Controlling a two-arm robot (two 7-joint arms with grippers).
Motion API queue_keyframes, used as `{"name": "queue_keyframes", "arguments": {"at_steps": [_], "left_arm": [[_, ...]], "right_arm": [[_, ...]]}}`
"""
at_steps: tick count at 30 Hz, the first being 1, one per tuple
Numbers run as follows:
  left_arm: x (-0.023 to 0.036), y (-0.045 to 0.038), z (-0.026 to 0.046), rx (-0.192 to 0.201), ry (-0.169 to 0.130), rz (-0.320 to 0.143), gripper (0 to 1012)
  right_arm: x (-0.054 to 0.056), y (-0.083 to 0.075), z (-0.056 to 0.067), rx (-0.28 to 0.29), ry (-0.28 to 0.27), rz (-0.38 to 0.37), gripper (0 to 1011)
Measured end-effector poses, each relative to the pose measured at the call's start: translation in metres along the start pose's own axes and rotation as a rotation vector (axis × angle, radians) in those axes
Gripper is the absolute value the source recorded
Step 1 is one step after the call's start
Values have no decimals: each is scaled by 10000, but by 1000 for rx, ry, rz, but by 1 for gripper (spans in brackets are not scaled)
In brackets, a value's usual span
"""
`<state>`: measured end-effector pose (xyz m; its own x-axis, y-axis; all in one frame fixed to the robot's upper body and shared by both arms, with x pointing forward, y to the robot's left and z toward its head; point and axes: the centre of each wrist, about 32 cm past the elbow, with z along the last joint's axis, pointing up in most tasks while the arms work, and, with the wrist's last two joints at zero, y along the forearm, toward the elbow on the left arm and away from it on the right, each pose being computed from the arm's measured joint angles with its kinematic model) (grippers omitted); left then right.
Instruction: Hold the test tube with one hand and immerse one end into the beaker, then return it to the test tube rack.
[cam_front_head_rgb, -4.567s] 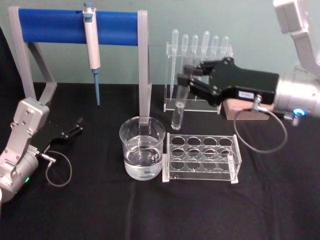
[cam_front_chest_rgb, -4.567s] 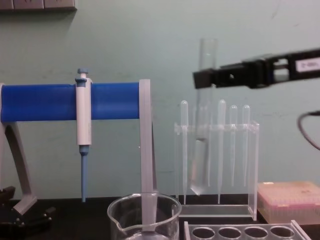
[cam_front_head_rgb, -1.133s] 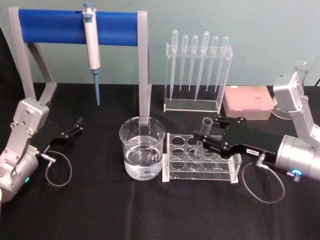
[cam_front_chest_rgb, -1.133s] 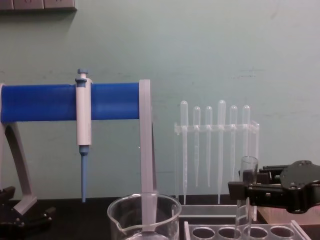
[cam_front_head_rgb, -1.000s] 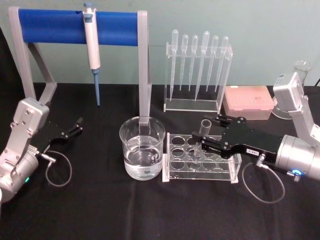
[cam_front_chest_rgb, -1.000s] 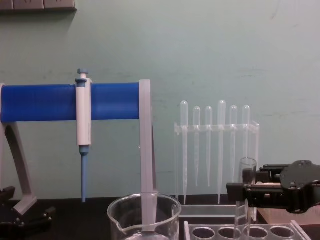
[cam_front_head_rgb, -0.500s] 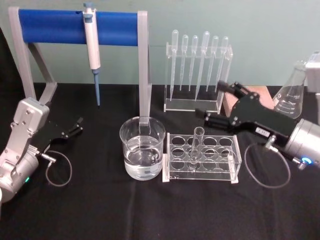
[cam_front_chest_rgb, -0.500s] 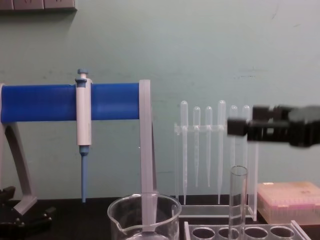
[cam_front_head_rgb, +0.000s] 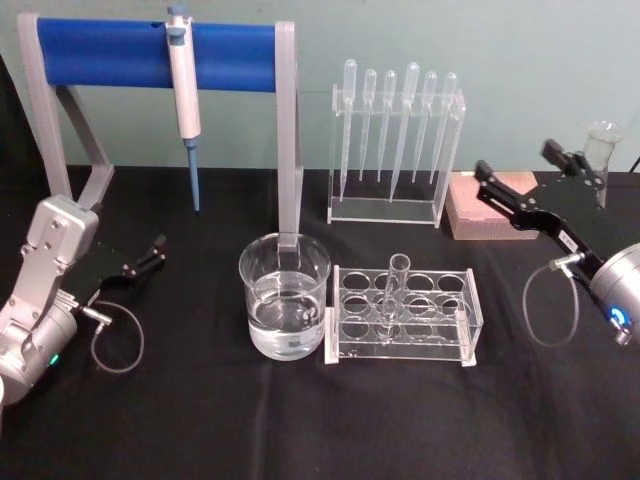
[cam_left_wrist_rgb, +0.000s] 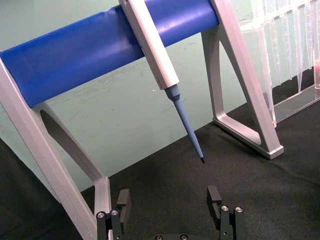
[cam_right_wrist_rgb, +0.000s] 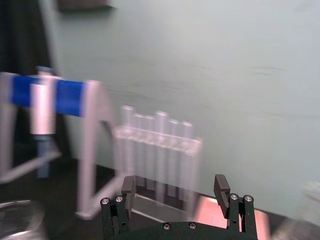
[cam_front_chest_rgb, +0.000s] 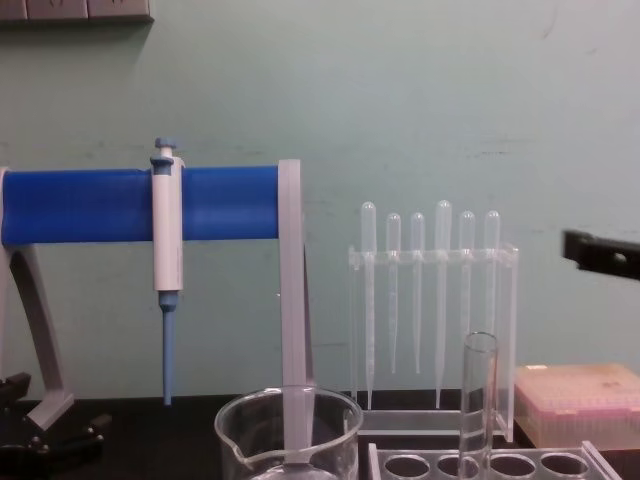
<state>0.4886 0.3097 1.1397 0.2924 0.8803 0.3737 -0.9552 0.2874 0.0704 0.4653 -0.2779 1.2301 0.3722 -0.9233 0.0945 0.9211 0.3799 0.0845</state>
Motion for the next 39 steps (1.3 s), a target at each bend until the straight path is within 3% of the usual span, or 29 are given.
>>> {"name": "queue_keyframes", "arguments": {"at_steps": [5, 10, 19, 39], "left_arm": [[0, 0, 0, 0, 0, 0, 1000], [0, 0, 0, 0, 0, 0, 1000], [0, 0, 0, 0, 0, 0, 1000], [0, 0, 0, 0, 0, 0, 1000]], "right_arm": [[-104, 0, -165, -35, -29, -168, 1002], [-164, 10, -287, -67, -41, -241, 1002], [-194, 5, -379, -88, -32, -253, 1003], [-192, 8, -368, -84, -35, -248, 1003]]}}
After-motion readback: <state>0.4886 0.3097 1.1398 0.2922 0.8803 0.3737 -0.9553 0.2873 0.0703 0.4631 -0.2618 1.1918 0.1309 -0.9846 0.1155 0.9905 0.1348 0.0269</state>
